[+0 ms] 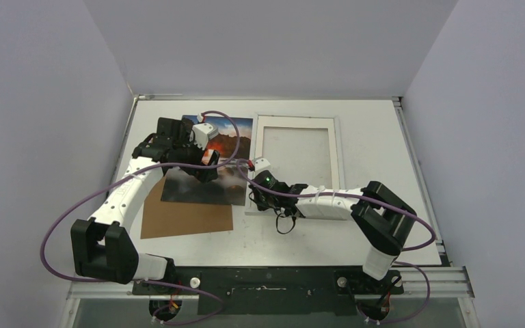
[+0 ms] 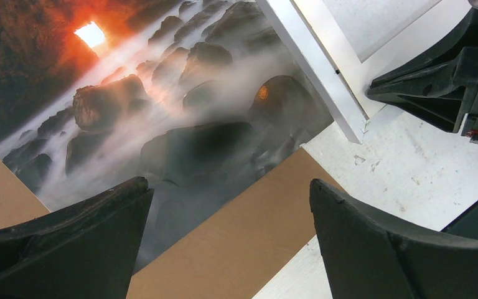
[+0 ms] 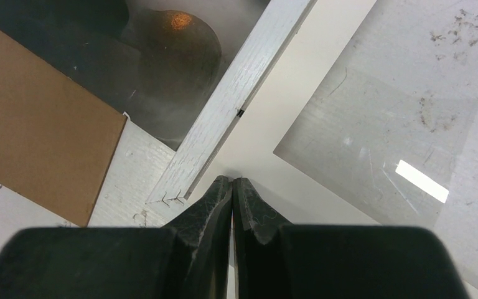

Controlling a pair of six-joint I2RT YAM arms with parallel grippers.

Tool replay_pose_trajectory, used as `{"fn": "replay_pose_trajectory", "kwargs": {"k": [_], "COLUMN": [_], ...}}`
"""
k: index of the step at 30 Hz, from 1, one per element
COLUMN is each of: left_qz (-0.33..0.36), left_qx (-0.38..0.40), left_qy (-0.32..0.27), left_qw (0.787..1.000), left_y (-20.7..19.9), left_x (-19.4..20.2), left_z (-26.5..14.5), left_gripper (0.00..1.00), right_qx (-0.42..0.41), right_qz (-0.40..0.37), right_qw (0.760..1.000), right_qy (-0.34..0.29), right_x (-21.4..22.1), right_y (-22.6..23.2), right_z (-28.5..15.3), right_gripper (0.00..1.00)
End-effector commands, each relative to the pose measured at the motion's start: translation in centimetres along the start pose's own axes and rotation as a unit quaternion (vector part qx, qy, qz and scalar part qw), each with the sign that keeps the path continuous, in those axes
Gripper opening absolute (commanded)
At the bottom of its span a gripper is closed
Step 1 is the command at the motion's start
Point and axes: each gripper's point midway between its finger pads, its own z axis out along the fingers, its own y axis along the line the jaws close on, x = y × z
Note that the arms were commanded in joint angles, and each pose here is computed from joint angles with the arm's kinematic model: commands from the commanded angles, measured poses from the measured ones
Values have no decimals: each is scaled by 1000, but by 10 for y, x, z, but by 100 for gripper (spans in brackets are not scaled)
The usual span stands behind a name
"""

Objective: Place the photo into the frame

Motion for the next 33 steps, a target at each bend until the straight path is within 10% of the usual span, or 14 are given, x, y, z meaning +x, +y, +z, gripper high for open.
{"fn": "replay_pose_trajectory", "kwargs": {"k": [1,33], "left_qz": [16,21], "left_qx": [-10,-9], "left_qy": [-35,-38], "left_qw": [999,999], "left_y": [2,1], "left_x": [-18,-21], "left_z": [-11,-16], "left_gripper": [99,99], "right_qx": [4,-13], "right_qz": [-5,-12], "right_qw": [1000,998], "right_qy": [-9,-55], "right_x": [-8,-57], "right_y": [3,25], "right_z": [-4,-24], "right_gripper": [5,5]}}
